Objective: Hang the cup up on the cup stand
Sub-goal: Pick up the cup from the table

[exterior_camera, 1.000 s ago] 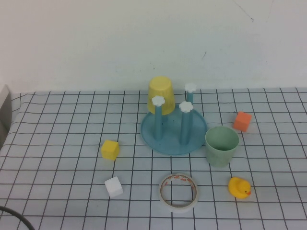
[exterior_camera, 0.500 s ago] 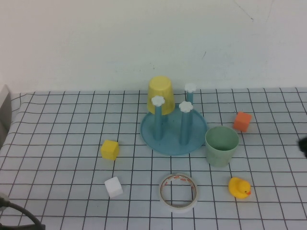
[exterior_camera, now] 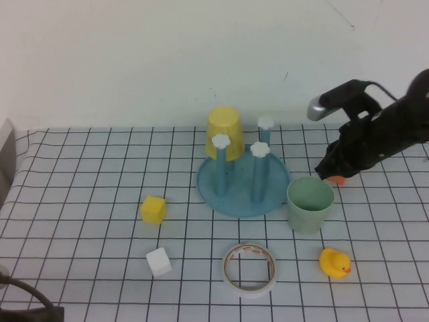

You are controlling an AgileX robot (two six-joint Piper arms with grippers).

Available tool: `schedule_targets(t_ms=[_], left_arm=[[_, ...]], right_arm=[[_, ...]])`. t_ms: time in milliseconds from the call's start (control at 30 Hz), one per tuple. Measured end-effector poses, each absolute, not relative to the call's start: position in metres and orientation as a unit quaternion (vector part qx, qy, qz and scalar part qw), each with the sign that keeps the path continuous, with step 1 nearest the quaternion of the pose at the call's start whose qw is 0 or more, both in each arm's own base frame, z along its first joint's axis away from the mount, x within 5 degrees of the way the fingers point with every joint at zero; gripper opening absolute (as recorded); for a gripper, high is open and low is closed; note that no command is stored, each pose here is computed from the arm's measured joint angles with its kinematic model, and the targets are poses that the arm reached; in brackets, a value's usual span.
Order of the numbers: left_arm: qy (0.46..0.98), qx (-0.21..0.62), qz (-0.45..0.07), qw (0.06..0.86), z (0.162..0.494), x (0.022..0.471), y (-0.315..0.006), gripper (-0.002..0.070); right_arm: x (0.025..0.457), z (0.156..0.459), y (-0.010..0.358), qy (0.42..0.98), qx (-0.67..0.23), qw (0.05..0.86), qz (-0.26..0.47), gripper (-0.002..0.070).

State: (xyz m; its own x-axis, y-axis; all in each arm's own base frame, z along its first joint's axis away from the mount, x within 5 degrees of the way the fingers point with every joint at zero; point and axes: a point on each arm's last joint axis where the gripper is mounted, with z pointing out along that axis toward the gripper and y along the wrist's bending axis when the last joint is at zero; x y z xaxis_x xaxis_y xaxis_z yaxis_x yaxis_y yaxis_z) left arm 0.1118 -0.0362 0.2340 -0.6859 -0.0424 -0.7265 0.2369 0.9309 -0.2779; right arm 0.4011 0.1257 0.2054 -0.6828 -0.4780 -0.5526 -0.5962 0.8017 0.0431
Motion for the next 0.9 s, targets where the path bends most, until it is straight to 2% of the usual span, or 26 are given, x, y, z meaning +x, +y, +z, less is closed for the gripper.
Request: schedule_targets(t_ms=[33, 67, 167, 300, 467, 600, 700, 833, 900], left_arm=[[0.900, 0.056, -0.176, 0.394, 0.234, 0.112, -0.036, -0.0001], [0.899, 0.055, -0.176, 0.396, 0.234, 0.112, -0.036, -0.0001], [0.899, 0.055, -0.175, 0.397, 0.234, 0.112, -0.036, -0.0001], [0.898, 0.055, -0.175, 0.399, 0.235, 0.113, -0.036, -0.0002], [0.897, 0.071, -0.167, 0.403, 0.235, 0.113, -0.036, -0.0002], [0.896, 0.073, -0.168, 0.405, 0.235, 0.113, -0.036, -0.0001], [0.895, 0.070, -0.172, 0.406, 0.235, 0.113, -0.036, -0.0001], [0.894, 0.070, -0.173, 0.407, 0.236, 0.114, -0.037, -0.0001], [0.893, 0.065, -0.178, 0.408, 0.236, 0.114, -0.037, -0.0001]], right_arm=[[0.406, 0.200, 0.127, 0.914, -0.296, 0.255, 0.110, 0.0112], [0.415, 0.194, 0.128, 0.919, -0.297, 0.237, 0.107, 0.0199], [0.425, 0.191, 0.130, 0.923, -0.295, 0.226, 0.102, 0.0337], [0.432, 0.184, 0.131, 0.925, -0.293, 0.221, 0.099, 0.0390], [0.431, 0.157, 0.131, 0.933, -0.300, 0.170, 0.102, 0.0398], [0.429, 0.145, 0.131, 0.936, -0.304, 0.146, 0.102, 0.0359], [0.429, 0.145, 0.131, 0.936, -0.304, 0.144, 0.103, 0.0262], [0.427, 0.144, 0.131, 0.937, -0.306, 0.134, 0.105, 0.0079], [0.425, 0.144, 0.131, 0.939, -0.303, 0.124, 0.109, 0.0036]])
